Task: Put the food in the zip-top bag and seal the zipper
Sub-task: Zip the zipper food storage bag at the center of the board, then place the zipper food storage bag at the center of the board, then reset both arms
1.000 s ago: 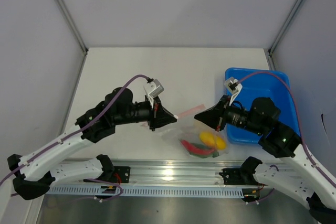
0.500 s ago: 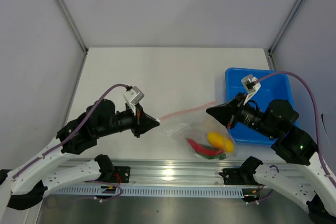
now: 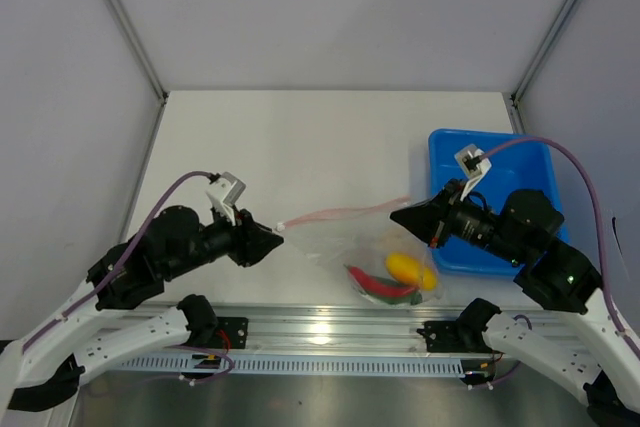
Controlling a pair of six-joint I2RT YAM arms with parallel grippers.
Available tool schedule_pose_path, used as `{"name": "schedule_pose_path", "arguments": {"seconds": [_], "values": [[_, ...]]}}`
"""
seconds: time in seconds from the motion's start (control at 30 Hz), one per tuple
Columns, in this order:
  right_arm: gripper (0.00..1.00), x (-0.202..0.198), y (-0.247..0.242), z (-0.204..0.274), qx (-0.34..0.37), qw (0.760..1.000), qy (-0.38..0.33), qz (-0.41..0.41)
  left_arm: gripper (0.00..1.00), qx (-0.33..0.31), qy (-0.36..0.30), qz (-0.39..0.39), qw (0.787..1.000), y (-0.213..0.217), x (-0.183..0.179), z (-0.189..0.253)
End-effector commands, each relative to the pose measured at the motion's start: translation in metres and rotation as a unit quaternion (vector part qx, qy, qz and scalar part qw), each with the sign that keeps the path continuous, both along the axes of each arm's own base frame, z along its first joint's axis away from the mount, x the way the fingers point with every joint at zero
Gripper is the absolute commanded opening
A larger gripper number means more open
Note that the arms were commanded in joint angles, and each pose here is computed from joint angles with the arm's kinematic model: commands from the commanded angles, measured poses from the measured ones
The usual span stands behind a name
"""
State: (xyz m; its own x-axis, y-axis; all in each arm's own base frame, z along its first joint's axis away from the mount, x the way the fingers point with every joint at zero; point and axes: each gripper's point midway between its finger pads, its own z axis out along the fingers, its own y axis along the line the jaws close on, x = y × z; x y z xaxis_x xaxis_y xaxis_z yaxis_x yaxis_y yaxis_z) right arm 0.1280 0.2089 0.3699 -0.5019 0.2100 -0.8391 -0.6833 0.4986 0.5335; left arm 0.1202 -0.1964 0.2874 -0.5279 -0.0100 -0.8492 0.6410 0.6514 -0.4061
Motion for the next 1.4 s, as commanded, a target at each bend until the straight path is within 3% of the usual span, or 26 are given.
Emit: {"name": "schedule_pose_path", "arguments": {"seconds": [0.0, 0.03, 0.13, 0.23, 0.43, 0.57, 0.63, 0.67, 0.7, 0.8, 0.83, 1.0, 1.13, 1.27, 1.3, 1.37], "values": [[0.0, 0.01, 0.016, 0.001, 0.028, 0.999, 0.015, 0.007, 0.49, 0.014, 0.004, 0.096, 0.995, 0.032, 0.016, -0.01], [0.0, 0.014, 0.019, -0.003, 0.028, 0.999, 0.02, 0.006, 0.72, 0.004, 0.002, 0.107, 0.994, 0.035, 0.017, -0.007], [0.0, 0.033, 0.035, -0.015, 0.019, 0.999, 0.038, 0.0, 0.92, -0.019, -0.008, 0.145, 0.989, 0.05, 0.02, 0.0], [0.0, 0.062, 0.054, -0.032, 0.004, 0.998, 0.062, -0.006, 0.99, -0.028, -0.014, 0.154, 0.988, 0.058, 0.017, 0.003], [0.0, 0.153, 0.057, -0.064, 0.019, 0.991, 0.126, -0.045, 1.0, -0.037, -0.004, 0.13, 0.991, 0.056, 0.007, 0.005], [0.0, 0.218, 0.051, -0.061, 0.016, 0.989, 0.125, -0.08, 1.0, -0.052, 0.01, 0.113, 0.992, 0.051, 0.0, 0.002], [0.11, 0.252, 0.048, -0.08, -0.01, 0.986, 0.133, -0.099, 0.99, -0.061, 0.018, 0.106, 0.992, 0.048, -0.003, 0.001], [0.34, 0.267, 0.043, -0.069, -0.017, 0.985, 0.129, -0.112, 1.0, -0.063, 0.023, 0.099, 0.993, 0.045, -0.005, 0.0], [0.46, 0.285, 0.044, -0.093, -0.042, 0.982, 0.147, -0.115, 0.99, -0.064, 0.025, 0.096, 0.993, 0.044, -0.006, -0.001], [0.76, 0.309, 0.038, -0.1, -0.079, 0.974, 0.159, -0.139, 0.99, -0.057, 0.034, 0.095, 0.993, 0.043, -0.007, -0.007], [0.99, 0.308, 0.037, -0.1, -0.092, 0.974, 0.153, -0.137, 1.0, -0.055, 0.035, 0.094, 0.993, 0.043, -0.007, -0.008], [0.99, 0.298, 0.014, -0.079, -0.121, 0.97, 0.112, -0.179, 0.99, -0.052, 0.038, 0.093, 0.994, 0.041, -0.007, -0.014], [0.99, 0.264, -0.021, -0.065, -0.145, 0.957, 0.097, -0.231, 0.99, -0.049, 0.045, 0.088, 0.994, 0.031, -0.003, -0.02], [0.99, 0.228, -0.056, -0.082, -0.173, 0.934, 0.122, -0.287, 1.0, -0.041, 0.07, 0.086, 0.993, 0.014, 0.005, -0.03], [0.99, 0.214, -0.064, -0.105, -0.19, 0.926, 0.146, -0.293, 1.0, -0.047, 0.072, 0.079, 0.993, 0.008, 0.006, -0.03], [0.99, 0.193, -0.079, -0.102, -0.186, 0.921, 0.135, -0.313, 1.0, -0.051, 0.082, 0.072, 0.993, -0.001, 0.007, -0.034]]}}
